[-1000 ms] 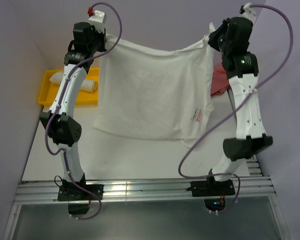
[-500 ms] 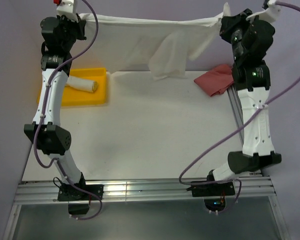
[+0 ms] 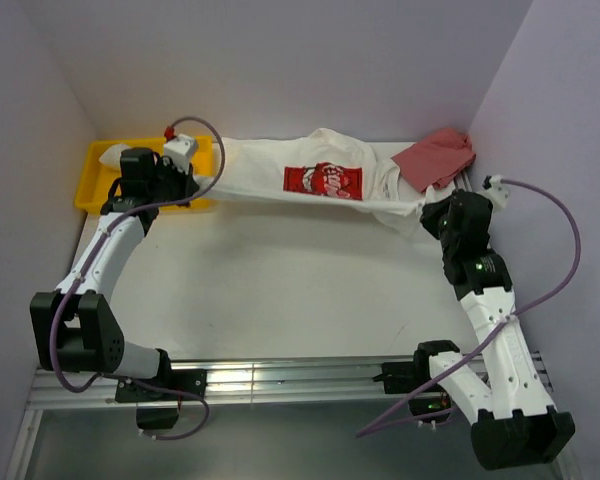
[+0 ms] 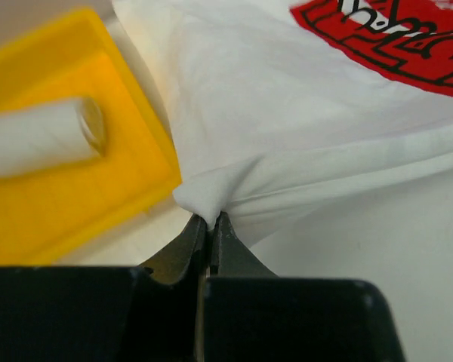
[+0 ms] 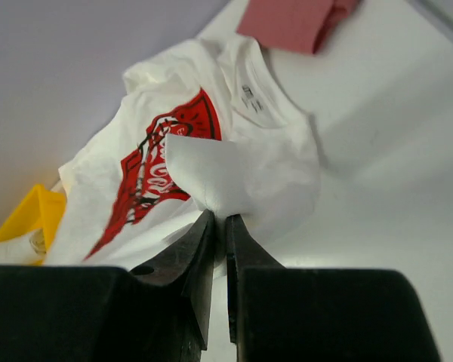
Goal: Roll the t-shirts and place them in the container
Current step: Flatten the tshirt, then fold the tshirt
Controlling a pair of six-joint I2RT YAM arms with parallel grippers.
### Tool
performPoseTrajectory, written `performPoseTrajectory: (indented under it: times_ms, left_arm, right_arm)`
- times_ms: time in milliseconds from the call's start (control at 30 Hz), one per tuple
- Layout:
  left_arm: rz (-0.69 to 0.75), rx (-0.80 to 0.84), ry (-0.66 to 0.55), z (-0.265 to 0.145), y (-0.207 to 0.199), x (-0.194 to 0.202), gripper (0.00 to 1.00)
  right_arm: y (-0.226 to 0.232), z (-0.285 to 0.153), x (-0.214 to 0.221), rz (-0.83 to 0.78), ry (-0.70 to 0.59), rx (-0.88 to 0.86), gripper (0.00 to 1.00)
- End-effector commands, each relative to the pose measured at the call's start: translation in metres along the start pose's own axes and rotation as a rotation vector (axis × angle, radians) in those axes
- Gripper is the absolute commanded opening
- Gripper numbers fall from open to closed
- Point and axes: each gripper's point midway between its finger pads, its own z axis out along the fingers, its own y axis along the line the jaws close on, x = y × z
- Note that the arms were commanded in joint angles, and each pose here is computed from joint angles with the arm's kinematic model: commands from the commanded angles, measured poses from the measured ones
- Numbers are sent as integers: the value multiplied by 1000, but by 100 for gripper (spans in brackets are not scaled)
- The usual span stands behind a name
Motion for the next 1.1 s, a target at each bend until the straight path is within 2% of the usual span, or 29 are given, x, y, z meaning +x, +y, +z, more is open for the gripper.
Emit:
performPoseTrajectory:
  times_ms: [0, 33, 233, 533, 600, 667, 800, 1067]
  left_arm:
    - [94, -57, 47, -34, 8, 25, 0]
    - [96, -46, 98, -35, 4, 49, 0]
    - [97, 43, 288, -58, -23, 119, 0]
    - [148, 128, 463, -103, -50, 182, 0]
    - [180, 136, 476, -117, -55, 187, 0]
    - [201, 125, 499, -130, -57, 194, 0]
    - [251, 113, 527, -149, -57, 197, 0]
    - [226, 155, 534, -163, -69, 188, 3]
  right_arm:
    - [-35, -21, -2, 90, -72, 95, 0]
    - [-41, -21, 9, 91, -43, 105, 0]
    - [-82, -30, 71, 145, 88, 174, 0]
    - [-115, -60, 106, 186, 131, 196, 0]
    - [-120, -68, 109, 191, 123, 196, 0]
    - [-109, -73, 106, 202, 118, 119, 0]
    - [-112, -88, 98, 216, 94, 132, 0]
    - [-106, -104, 82, 220, 46, 95, 0]
